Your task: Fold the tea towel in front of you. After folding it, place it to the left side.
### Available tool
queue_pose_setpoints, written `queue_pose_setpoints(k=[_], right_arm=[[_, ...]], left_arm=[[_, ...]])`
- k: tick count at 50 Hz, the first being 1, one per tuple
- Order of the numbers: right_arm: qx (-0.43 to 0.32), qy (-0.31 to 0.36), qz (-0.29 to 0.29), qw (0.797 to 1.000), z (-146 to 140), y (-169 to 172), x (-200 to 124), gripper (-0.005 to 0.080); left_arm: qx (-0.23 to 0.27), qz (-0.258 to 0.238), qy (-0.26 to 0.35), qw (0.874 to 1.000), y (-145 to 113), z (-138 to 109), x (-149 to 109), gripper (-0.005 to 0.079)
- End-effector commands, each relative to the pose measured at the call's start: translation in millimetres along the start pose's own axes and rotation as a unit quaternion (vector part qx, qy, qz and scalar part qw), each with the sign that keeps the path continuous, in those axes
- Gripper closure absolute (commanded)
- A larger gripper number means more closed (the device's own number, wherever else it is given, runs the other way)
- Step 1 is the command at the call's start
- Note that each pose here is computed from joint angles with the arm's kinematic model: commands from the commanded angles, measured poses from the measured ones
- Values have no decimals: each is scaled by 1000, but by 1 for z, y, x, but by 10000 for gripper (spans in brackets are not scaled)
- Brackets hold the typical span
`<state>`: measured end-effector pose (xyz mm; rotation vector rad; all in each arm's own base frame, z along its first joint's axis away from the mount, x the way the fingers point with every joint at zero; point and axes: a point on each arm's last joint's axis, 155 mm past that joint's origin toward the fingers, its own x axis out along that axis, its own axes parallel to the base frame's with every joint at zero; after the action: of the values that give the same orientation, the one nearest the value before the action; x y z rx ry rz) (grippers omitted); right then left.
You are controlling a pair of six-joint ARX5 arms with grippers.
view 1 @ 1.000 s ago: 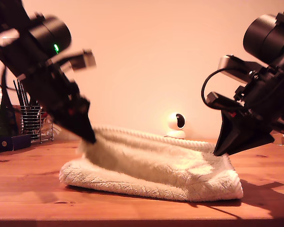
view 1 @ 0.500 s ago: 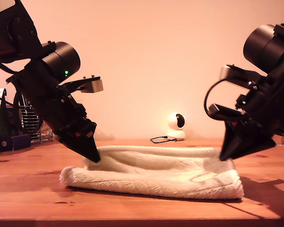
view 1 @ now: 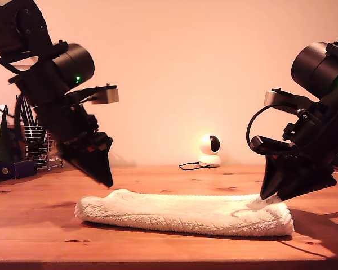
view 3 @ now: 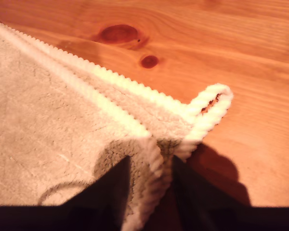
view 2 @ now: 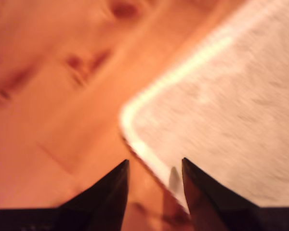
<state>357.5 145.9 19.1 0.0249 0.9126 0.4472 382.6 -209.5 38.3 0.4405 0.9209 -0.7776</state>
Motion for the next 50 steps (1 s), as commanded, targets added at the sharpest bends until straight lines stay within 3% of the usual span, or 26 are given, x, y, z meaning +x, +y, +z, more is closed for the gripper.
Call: queue_pose_setpoints(k=[1,11,19,24,28,38,50], right_arm=[[1,-4,0,1000,6,0,-1,457],[4,11,5,1000,7,2,-3,450],[4,10,33,999,26,15,-9,461],[1,10,58,998,36,26,-13,604],[-4,7,72,997,39,34,-14,762],[-30,12,82,996,35,46,-11,763],[-26,22,80,996,28,42,4,763]], left_arm=[[-18,-21,5,1000,-9,-4,1,444],[-39,-71,9,997,-34,-5,1,544],[-44,-106,8,993,-56,-1,1,687],[-37,-122,5,992,-68,2,1,768],[-29,-124,-3,992,-72,7,2,766],[-49,-130,-17,990,-77,16,8,766],[-65,-148,20,987,-85,-5,27,766]])
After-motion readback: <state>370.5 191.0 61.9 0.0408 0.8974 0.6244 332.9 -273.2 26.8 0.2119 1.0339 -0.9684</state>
